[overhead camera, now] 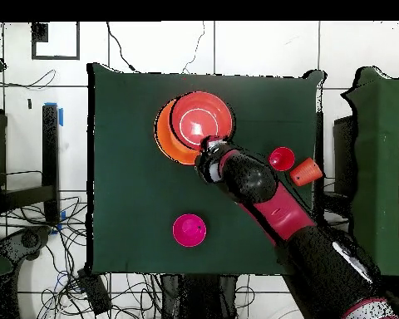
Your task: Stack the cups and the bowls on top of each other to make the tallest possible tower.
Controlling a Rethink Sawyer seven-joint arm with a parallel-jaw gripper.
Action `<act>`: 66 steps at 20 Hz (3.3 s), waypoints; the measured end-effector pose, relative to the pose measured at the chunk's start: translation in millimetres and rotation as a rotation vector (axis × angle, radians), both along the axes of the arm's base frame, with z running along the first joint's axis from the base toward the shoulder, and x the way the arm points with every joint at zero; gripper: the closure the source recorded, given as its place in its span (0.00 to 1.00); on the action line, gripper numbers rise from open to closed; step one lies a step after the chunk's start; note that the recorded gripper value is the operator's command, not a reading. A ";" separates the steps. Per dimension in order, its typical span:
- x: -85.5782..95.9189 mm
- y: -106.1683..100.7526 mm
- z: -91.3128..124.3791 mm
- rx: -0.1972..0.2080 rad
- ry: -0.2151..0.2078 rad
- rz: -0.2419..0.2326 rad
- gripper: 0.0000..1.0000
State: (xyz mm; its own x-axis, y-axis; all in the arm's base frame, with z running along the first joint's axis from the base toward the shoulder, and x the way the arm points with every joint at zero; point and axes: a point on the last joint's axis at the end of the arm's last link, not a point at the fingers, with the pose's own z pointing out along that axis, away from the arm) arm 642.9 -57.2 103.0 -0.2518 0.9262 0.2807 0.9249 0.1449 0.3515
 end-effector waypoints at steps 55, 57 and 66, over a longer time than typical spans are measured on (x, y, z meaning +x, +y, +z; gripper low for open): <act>10.7 1.3 34.8 -0.096 -0.141 0.050 0.00; 8.9 -9.2 42.4 -0.122 -0.141 0.042 0.00; 5.0 -37.0 56.1 -0.161 -0.144 0.011 0.00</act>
